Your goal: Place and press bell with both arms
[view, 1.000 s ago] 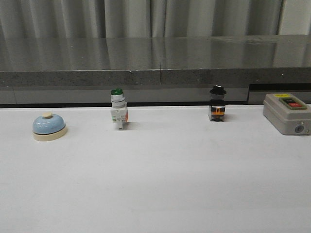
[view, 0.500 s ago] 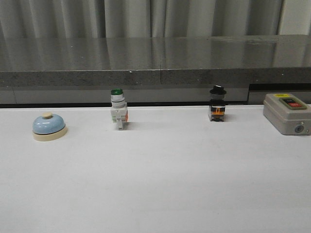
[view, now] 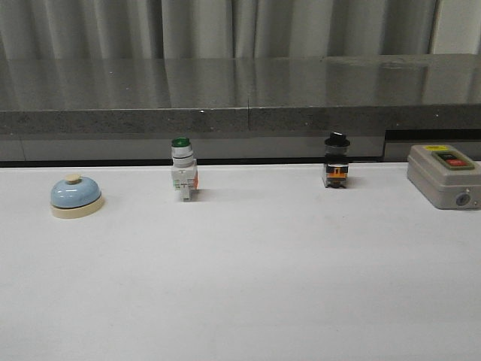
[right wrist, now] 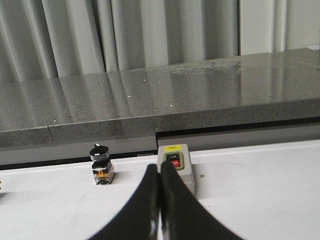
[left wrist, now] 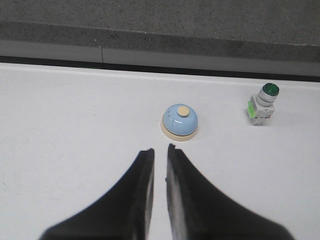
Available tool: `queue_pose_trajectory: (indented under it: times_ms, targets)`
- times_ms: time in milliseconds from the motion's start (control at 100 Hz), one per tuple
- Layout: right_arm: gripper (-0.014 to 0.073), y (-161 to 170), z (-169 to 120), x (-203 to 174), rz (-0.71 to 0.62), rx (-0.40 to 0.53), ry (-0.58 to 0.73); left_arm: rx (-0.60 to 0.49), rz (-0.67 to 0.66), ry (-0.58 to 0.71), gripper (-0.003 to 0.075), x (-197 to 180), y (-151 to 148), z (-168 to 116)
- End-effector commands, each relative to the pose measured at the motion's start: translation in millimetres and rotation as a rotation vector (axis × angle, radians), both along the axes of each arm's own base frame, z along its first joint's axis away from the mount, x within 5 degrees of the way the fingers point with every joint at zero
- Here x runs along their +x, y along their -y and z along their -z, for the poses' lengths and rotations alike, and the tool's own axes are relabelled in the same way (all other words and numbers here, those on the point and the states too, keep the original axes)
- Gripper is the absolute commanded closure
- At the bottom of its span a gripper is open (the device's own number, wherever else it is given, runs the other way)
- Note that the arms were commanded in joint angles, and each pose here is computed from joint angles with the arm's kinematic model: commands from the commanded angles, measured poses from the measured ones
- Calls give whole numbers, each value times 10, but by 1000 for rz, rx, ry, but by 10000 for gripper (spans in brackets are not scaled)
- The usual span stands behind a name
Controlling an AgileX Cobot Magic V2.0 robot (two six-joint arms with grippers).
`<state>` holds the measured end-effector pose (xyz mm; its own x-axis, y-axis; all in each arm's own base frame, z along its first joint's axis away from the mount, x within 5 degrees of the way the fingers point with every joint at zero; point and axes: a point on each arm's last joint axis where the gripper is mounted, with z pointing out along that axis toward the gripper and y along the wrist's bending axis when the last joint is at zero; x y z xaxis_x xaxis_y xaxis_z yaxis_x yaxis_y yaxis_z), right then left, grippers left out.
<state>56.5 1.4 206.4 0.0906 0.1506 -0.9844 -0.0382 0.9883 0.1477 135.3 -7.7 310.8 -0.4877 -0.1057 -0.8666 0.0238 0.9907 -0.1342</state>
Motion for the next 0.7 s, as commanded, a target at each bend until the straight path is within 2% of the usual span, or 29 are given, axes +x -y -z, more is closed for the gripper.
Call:
queue_pose_trajectory:
  times_ms: [0,110,190,490,690]
  targets:
    - [659,-1,-155,-43,0,0,126,-21,-7,81,461,33,5,-158]
    - [659,-1,-155,-43,0,0,126,-16,-3,75,254,31,6,-152]
    - [659,-1,-155,-43,0,0,126,-17,-4,77,167,31,6,-154]
    - [659,-1,-155,-43,0,0,126,-25,1,55,170,73,13,-186]
    - [659,-1,-155,-43,0,0,126,-25,7,-10,174,353,19,-283]
